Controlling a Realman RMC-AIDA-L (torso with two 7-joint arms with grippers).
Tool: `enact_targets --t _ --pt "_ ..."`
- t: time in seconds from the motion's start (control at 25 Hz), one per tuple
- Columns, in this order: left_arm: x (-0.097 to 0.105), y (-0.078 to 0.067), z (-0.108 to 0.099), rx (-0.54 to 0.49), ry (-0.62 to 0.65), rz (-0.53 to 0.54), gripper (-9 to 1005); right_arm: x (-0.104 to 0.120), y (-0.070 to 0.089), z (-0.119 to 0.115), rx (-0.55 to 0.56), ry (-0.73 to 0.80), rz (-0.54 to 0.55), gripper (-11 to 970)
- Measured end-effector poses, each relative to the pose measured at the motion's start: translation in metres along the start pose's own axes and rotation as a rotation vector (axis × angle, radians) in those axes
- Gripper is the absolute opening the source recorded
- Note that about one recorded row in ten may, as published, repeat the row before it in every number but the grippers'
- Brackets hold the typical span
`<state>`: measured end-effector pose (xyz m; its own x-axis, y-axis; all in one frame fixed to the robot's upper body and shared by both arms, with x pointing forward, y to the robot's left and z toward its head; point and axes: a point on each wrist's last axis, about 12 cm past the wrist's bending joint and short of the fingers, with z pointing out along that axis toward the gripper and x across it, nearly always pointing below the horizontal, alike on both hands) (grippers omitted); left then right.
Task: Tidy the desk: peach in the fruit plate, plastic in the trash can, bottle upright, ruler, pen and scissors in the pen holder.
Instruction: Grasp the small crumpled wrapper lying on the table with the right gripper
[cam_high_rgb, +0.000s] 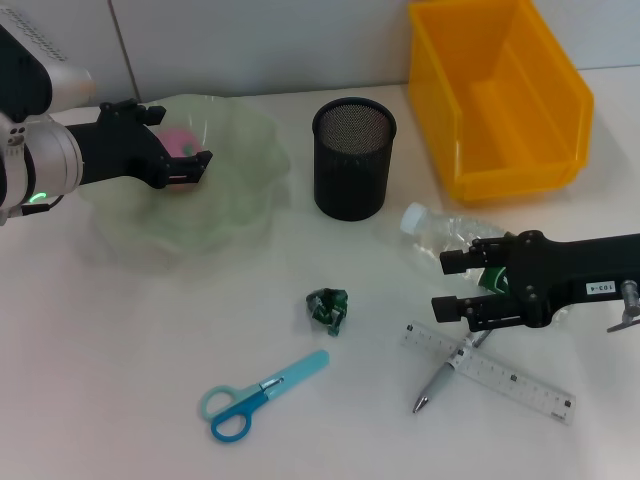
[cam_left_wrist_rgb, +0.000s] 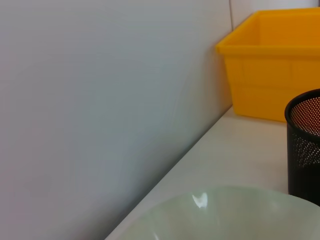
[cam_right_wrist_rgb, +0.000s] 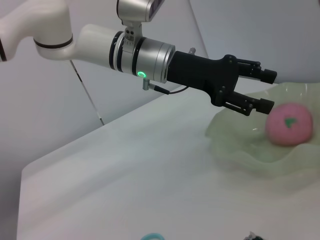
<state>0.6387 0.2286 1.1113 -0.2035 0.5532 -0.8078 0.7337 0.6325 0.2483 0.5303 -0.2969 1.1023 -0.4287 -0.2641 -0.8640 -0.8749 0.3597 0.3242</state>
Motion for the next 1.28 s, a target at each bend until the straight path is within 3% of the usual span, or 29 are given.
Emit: enact_targets --t 0.24,0.4,0.52,0.64,0.84,0.96,1.2,1.28 --pt "-0.001 0.000 -0.001 0.006 -0.004 0.001 859 0.000 0.000 0.000 0.004 -0.002 0.001 688" --pt "-0.003 -0.002 -0.002 0.021 -0.015 -0.013 859 0.001 0.000 -0.001 0.006 -0.003 0.003 686" --pt "-0.011 -0.005 -0.012 0.116 -0.101 -0.118 859 0.001 0.000 -0.002 0.009 -0.003 0.005 685" --pt "-0.016 -0.008 -0.036 0.263 -0.234 -0.221 859 0.001 -0.001 -0.003 0.011 -0.003 0.003 683" --pt "-0.013 -0.020 -0.067 0.480 -0.373 -0.290 859 -0.002 -0.001 -0.003 0.012 -0.002 -0.006 681" --pt "-0.007 -0.034 -0.077 0.599 -0.389 -0.294 859 -0.004 -0.002 -0.005 0.013 0.002 -0.016 680" --pt "0.001 -0.050 -0.073 0.695 -0.350 -0.293 859 -0.008 -0.004 -0.007 0.014 0.006 -0.027 677" --pt "0.007 -0.060 -0.070 0.740 -0.296 -0.249 859 -0.008 -0.004 -0.007 0.014 0.007 -0.028 676"
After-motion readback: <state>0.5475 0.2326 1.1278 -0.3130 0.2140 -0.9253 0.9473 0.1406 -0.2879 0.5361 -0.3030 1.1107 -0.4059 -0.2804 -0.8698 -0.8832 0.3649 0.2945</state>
